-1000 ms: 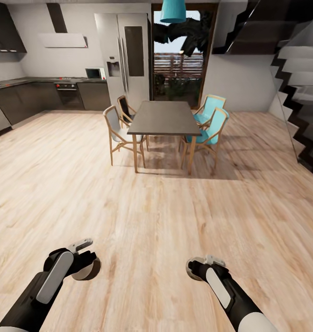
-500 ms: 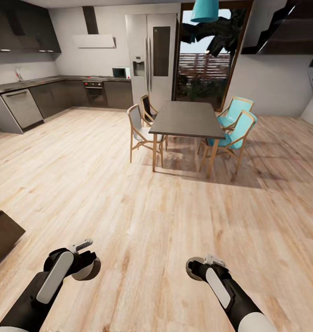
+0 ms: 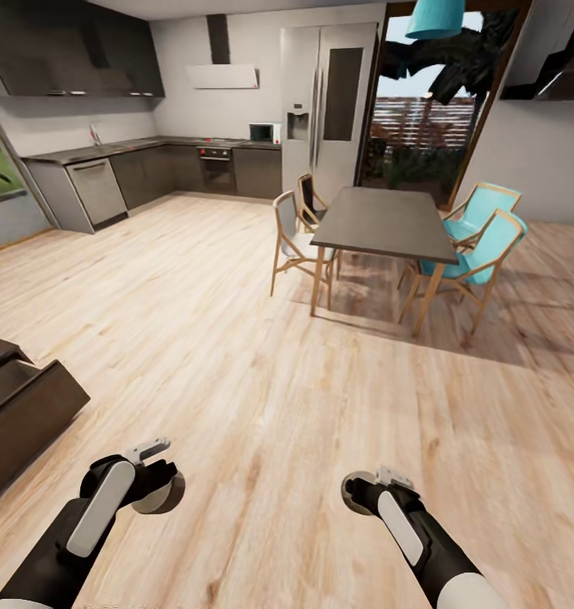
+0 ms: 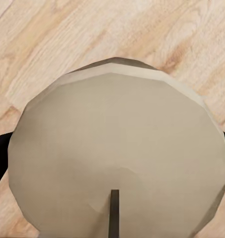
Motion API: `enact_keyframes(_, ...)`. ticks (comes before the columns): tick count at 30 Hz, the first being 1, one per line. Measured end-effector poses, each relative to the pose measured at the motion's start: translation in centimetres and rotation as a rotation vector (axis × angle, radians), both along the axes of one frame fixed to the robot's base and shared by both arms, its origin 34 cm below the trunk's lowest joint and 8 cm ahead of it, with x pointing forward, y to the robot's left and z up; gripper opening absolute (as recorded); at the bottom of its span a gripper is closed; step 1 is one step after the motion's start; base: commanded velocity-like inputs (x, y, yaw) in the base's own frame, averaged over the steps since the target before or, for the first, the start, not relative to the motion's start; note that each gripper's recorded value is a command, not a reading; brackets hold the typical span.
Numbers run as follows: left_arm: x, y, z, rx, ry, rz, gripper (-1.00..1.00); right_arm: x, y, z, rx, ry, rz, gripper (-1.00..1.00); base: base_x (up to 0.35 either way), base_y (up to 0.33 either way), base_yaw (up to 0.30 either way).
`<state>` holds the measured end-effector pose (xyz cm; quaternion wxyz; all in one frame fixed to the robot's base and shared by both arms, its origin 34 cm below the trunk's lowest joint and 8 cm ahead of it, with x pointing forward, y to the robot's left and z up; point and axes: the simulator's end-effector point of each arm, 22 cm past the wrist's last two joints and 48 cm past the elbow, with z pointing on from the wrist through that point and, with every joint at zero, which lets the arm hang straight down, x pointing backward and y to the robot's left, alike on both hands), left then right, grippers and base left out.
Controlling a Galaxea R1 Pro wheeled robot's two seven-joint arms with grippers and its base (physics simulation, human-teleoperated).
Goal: Place each of the two pumpkins and all three candles from the living room inside a cabinet in the living room (use any cabinet), then make sure every cabinet is closed, and position the cauldron so it is next to a table in the living room.
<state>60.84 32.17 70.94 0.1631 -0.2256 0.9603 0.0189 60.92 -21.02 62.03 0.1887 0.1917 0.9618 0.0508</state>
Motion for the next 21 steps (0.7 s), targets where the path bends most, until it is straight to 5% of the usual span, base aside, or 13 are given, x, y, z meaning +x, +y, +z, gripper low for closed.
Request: enact_keyframes(21,-0.03,-0.05,0.02,-0.002,0.0,-0.001,-1.0,-0.03,-0.12,0.03,0.003,0.0,-0.004,-1.0,0.283,0.0,0.009)
